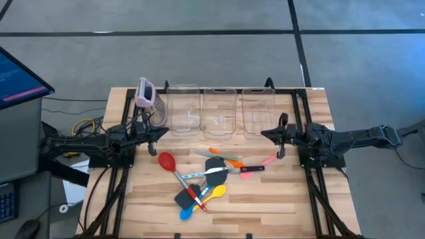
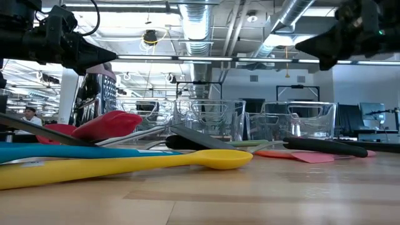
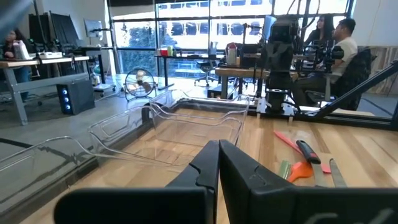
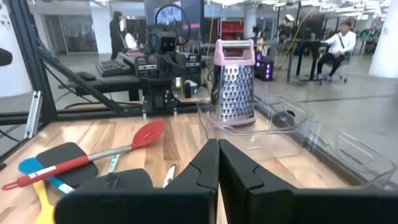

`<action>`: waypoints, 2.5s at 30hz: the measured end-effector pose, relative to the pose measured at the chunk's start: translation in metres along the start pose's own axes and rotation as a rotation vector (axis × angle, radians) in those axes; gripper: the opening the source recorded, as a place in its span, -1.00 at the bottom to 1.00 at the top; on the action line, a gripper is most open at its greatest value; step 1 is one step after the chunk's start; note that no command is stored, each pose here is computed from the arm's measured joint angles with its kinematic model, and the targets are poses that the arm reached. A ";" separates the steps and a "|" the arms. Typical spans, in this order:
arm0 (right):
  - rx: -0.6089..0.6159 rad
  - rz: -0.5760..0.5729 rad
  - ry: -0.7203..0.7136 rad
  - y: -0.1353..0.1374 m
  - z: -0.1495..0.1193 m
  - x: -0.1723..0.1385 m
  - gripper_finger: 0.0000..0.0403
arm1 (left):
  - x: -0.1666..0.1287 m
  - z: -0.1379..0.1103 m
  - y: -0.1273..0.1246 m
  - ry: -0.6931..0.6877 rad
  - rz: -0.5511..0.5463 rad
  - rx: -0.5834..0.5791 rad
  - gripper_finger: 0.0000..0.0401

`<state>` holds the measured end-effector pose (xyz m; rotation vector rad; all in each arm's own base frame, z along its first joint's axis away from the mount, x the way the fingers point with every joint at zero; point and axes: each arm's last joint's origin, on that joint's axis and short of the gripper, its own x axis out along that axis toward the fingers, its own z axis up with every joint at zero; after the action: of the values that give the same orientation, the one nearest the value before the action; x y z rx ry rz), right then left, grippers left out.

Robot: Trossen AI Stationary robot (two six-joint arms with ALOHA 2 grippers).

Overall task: Pick & Place Kitchen Items
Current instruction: Put the white blue table knife into the middle transparent bin

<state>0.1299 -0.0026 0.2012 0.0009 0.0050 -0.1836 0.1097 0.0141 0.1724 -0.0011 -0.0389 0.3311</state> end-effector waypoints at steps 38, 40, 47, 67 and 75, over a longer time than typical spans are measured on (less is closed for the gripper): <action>-0.361 0.098 0.576 0.135 0.029 0.146 -1.00 | 0.018 -0.004 -0.014 0.129 -0.202 -0.021 -0.99; -0.386 0.085 0.580 0.146 0.025 0.151 -1.00 | 0.018 -0.003 -0.015 0.121 -0.208 -0.027 -0.99; -0.521 -0.004 0.639 0.181 0.013 0.167 -1.00 | 0.016 -0.003 -0.018 0.123 -0.237 -0.045 -0.99; -0.836 0.063 0.842 0.239 -0.023 0.191 -0.98 | 0.016 0.001 -0.021 0.085 -0.261 0.001 -0.99; -0.869 0.051 0.890 0.232 -0.024 0.191 -0.71 | 0.016 0.001 -0.021 0.078 -0.260 0.007 -0.99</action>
<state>0.3600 0.1903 0.1760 -0.7839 0.9712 -0.1060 0.1315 -0.0008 0.1743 -0.0023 0.0392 0.0707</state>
